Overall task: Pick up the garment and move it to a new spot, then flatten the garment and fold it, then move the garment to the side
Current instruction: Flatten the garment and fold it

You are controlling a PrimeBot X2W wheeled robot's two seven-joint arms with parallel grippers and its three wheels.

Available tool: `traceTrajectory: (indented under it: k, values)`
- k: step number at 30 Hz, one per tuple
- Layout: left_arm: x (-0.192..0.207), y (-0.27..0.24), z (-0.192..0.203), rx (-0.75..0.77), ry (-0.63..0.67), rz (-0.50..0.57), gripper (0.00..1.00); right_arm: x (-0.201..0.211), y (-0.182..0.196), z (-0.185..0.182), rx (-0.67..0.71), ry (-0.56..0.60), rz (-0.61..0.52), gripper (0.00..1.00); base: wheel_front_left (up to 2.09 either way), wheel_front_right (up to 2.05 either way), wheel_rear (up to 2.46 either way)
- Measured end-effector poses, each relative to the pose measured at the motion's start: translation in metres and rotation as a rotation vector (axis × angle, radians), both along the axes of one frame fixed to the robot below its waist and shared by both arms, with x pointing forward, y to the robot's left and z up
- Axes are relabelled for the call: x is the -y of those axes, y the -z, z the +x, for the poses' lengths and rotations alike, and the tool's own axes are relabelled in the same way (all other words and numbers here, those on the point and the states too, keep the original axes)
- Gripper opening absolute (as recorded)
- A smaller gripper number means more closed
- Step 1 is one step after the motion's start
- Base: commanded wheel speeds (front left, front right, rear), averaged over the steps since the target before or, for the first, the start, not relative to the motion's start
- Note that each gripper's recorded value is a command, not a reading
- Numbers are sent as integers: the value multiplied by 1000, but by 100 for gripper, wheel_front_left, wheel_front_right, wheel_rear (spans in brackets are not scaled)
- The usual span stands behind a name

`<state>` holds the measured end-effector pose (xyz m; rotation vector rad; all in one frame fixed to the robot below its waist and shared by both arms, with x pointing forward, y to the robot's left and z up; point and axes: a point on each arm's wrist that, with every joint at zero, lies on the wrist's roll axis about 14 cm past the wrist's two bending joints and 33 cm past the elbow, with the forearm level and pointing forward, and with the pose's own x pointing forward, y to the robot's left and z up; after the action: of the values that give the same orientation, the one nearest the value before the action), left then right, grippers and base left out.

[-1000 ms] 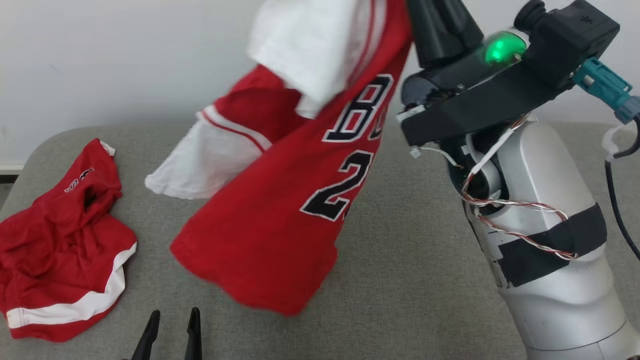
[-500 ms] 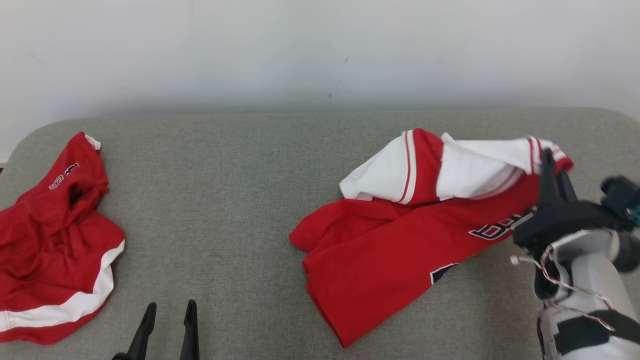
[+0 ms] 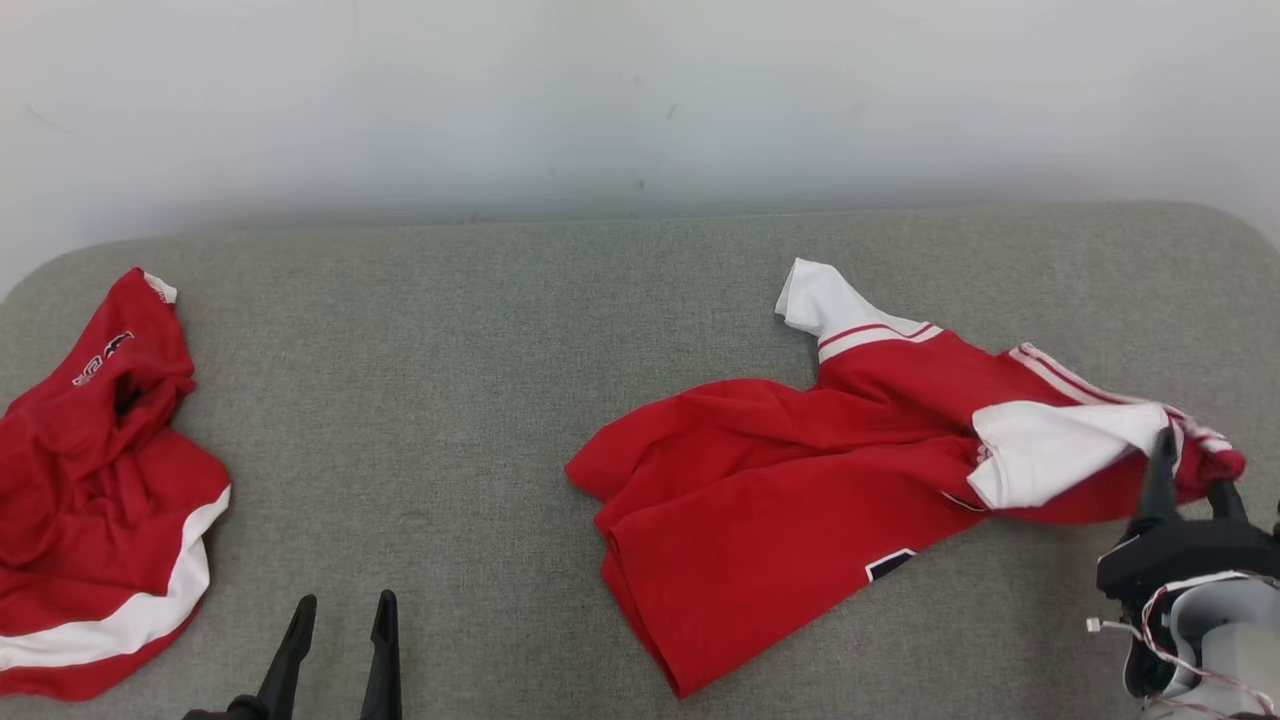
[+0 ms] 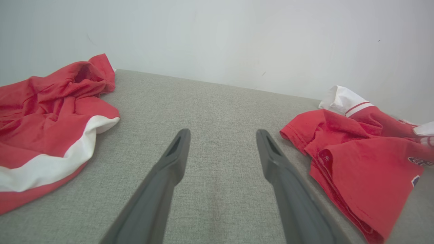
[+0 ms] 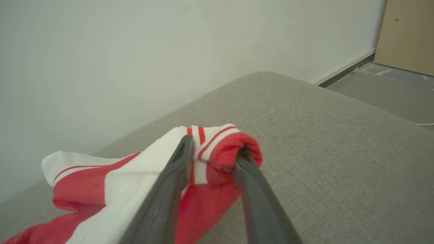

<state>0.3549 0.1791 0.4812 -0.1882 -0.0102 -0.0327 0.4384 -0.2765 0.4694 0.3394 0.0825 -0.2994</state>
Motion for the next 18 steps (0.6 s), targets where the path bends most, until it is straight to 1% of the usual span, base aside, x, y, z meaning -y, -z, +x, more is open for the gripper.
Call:
traceTrajectory:
  k: [5, 9, 12, 18]
  values:
    - [1, 0, -2, 1, 2, -1, 100, -5, 14, -13, -39, -21, -21, 100, 0, 0, 0]
    - [0, -3, -5, 9, -1, -1, 100, -23, 17, -24, -45, -100, -92, 100, 0, 0, 0]
    - [-2, -5, -9, 14, -8, -2, 100, -41, 11, -35, -20, -174, -161, 100, 0, 0, 0]
    - [-3, -6, -14, 18, -5, -2, 100, -69, -14, -58, 71, -274, -255, 100, 0, 0, 0]
